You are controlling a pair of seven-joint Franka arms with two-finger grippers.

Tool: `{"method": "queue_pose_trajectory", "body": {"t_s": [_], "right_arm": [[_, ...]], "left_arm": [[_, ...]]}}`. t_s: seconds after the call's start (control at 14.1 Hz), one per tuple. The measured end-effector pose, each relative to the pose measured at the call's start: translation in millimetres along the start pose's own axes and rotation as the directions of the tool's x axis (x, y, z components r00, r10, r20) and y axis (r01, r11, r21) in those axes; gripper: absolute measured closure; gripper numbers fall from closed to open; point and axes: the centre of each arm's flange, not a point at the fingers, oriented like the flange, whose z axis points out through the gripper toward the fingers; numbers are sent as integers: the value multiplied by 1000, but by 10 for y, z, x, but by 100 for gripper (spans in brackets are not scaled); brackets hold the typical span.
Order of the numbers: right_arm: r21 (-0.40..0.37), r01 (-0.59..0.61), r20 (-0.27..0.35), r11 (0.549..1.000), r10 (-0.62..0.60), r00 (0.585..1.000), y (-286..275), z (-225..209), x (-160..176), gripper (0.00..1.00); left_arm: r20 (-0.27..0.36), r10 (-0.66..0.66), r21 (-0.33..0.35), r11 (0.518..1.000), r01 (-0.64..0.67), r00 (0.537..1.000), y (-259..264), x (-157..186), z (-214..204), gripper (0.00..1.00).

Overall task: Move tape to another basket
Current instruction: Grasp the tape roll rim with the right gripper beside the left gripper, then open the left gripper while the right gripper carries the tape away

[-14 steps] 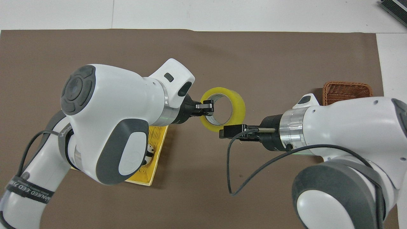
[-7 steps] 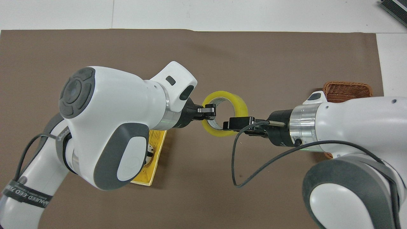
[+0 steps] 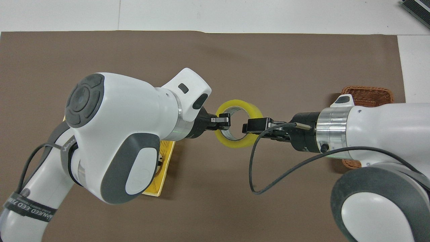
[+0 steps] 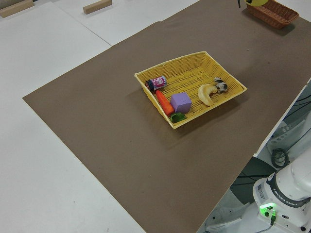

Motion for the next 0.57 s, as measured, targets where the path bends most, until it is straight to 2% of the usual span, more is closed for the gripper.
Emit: {"method": "queue_pose_trajectory", "body": {"t_s": [0.14, 0.21, 0.28, 0.36, 0.57], "right_arm": [[0, -3, 0, 1000, 3, 1000, 1, 0, 0, 45], [-2, -12, 2, 1000, 12, 1000, 24, 12, 5, 45], [-5, -19, 3, 1000, 19, 1000, 61, 17, 18, 45], [-7, -25, 4, 1000, 25, 1000, 93, 26, 31, 45], [-9, -33, 0, 999, 33, 999, 130, 16, 58, 45]], "left_arm": [[0, 1, 0, 1000, -1, 1000, 1, -1, 1, 78], [-4, 3, -2, 1000, -3, 1000, 13, -1, -18, 73], [-8, 5, -4, 1000, -5, 1000, 20, -3, -45, 73], [-12, 9, -6, 1000, -9, 1000, 34, -11, -71, 67], [-28, 19, -13, 1000, -19, 999, 85, -49, -187, 34]]}}
